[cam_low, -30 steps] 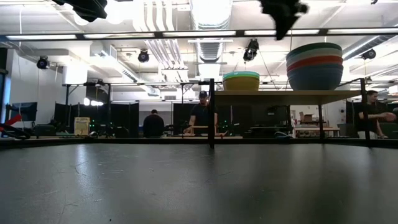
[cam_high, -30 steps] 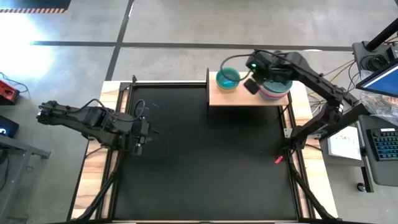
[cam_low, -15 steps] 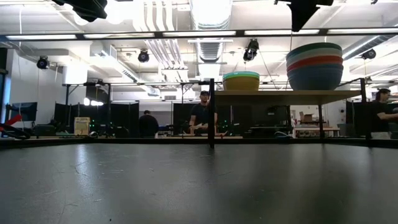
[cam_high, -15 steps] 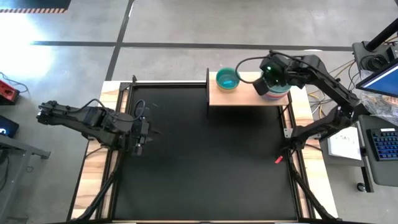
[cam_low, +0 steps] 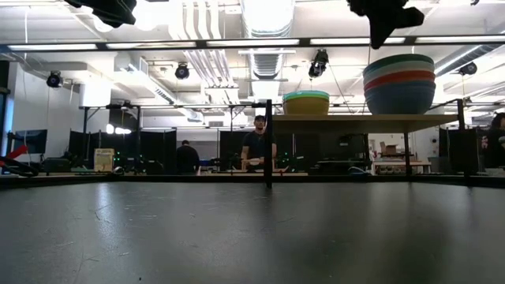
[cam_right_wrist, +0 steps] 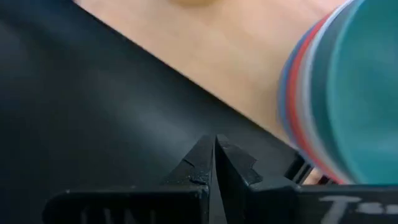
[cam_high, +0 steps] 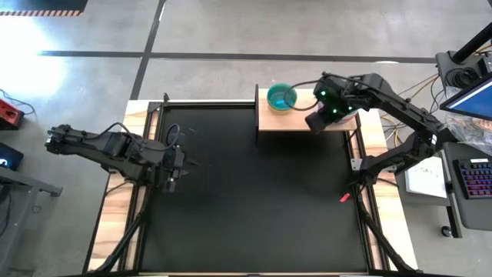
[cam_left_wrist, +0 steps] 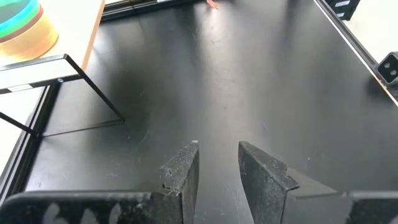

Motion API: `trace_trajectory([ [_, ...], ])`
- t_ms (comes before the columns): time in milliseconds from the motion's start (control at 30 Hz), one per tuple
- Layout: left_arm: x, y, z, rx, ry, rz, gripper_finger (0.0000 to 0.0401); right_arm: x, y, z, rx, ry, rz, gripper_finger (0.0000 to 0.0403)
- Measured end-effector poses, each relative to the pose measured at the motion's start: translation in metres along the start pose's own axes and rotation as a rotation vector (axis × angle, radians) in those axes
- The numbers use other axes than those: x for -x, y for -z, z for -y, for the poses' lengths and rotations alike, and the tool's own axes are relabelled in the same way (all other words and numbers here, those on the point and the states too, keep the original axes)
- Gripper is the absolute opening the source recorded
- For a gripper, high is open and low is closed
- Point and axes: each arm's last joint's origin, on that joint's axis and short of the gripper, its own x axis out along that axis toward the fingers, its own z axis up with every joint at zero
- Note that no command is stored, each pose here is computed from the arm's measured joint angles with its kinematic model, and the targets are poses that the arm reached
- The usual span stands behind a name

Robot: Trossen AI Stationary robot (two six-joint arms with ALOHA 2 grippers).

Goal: Place and stack bowls onto a shelf
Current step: Adjust the stacked bowls on the shelf

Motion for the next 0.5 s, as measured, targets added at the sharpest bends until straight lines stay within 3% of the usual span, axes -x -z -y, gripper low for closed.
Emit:
trace_trajectory([
  [500,-0.015,0.02,0.004,-0.045,0.005,-0.077,0.0095,-0.041,0.024,-0.009,-0.127,0.026,-0.196,0.0008],
])
